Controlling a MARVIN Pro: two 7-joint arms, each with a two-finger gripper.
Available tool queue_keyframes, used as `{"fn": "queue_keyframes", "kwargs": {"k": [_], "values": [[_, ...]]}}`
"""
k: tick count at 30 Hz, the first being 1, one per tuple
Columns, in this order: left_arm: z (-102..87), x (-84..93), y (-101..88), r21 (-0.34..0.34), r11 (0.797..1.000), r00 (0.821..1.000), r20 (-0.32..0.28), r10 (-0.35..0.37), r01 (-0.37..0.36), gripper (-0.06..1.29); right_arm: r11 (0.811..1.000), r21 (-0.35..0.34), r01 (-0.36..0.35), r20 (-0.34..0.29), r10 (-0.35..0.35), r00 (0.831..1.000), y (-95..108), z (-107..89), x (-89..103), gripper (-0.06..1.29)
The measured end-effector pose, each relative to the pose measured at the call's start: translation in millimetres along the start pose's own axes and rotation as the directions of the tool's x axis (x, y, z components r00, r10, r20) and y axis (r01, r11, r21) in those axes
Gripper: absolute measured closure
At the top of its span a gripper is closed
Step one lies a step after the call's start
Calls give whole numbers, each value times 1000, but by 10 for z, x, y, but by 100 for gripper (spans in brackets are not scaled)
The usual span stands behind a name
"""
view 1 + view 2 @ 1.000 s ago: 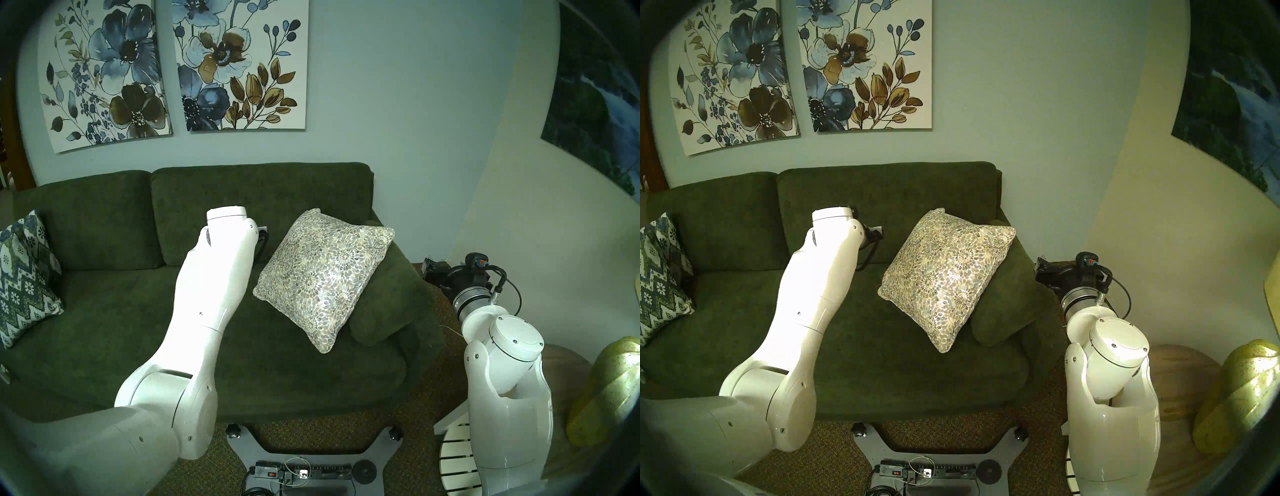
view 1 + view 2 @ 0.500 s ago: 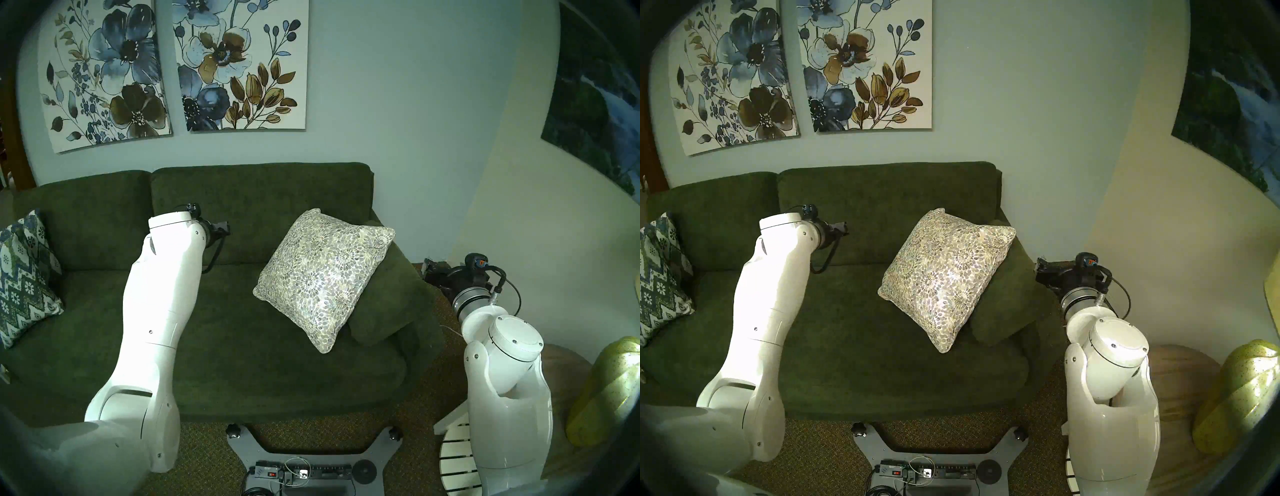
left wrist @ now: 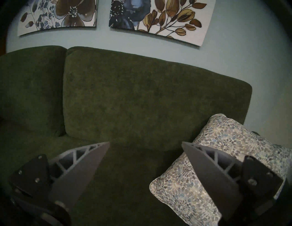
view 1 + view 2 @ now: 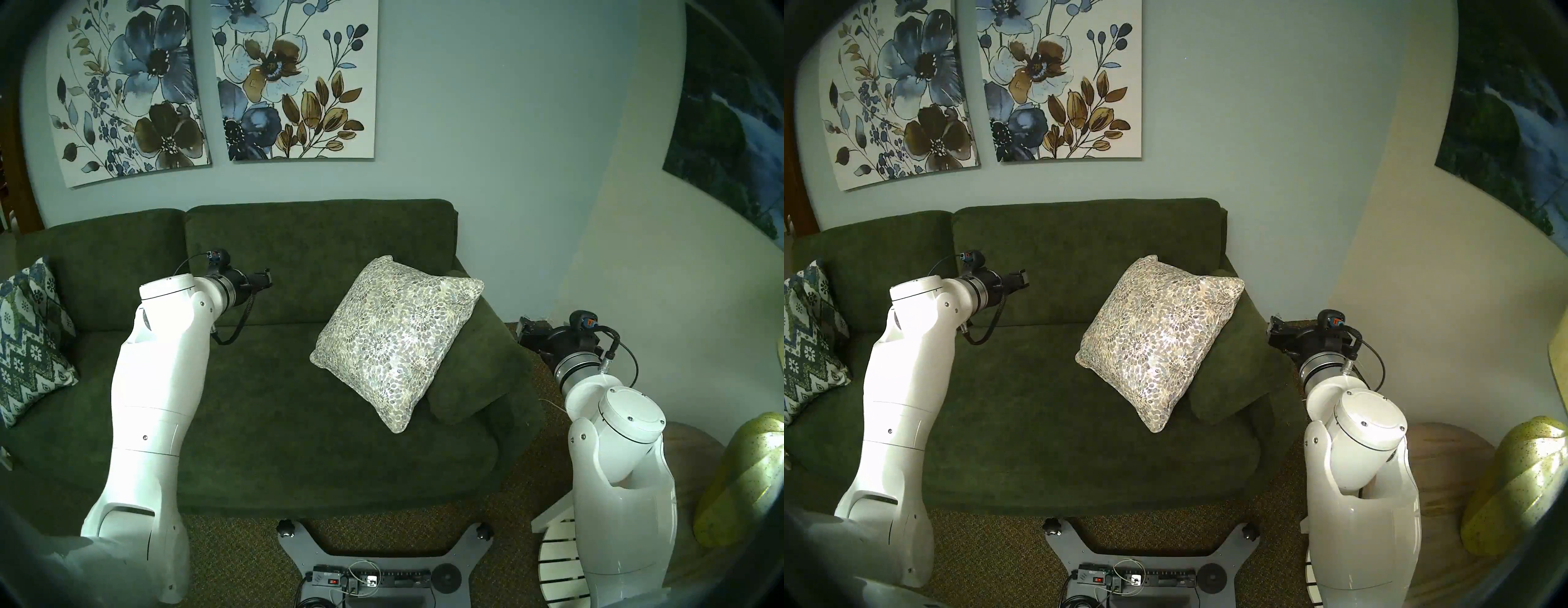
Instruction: Fix throw pillow on sofa
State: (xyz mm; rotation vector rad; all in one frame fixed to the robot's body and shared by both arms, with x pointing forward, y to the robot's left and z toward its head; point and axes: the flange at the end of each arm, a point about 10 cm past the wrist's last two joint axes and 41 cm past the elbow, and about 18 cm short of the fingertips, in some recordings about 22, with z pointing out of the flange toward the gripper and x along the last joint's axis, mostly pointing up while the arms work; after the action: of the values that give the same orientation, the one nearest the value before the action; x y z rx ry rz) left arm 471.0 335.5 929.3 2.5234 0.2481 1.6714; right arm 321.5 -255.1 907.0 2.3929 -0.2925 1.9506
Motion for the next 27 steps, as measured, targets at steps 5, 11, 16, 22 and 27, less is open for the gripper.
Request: {"fn": "queue_keyframes", "kwargs": {"k": [5,11,16,22,27], "values": [[-84,-118,-48,-64,998,1000,13,2,-1,0,1000,0,0,1,0,1000,1,2,-4,-3],[-186,-279,-129,-129,992,999,38,8,-3,0,1000,-1,0,3,0,1000,2,4,-9,-3],[-275,-430,-215,-181,984,998,65,19,-7,0,1000,-1,0,4,0,1000,3,5,-14,-3],[-361,-551,-292,-227,974,996,85,33,-13,0,1000,12,-2,7,2,1000,-38,3,-25,-3],[-442,-638,-318,-288,957,994,95,52,-23,0,998,58,-21,27,20,999,-166,-15,-89,-3]]}}
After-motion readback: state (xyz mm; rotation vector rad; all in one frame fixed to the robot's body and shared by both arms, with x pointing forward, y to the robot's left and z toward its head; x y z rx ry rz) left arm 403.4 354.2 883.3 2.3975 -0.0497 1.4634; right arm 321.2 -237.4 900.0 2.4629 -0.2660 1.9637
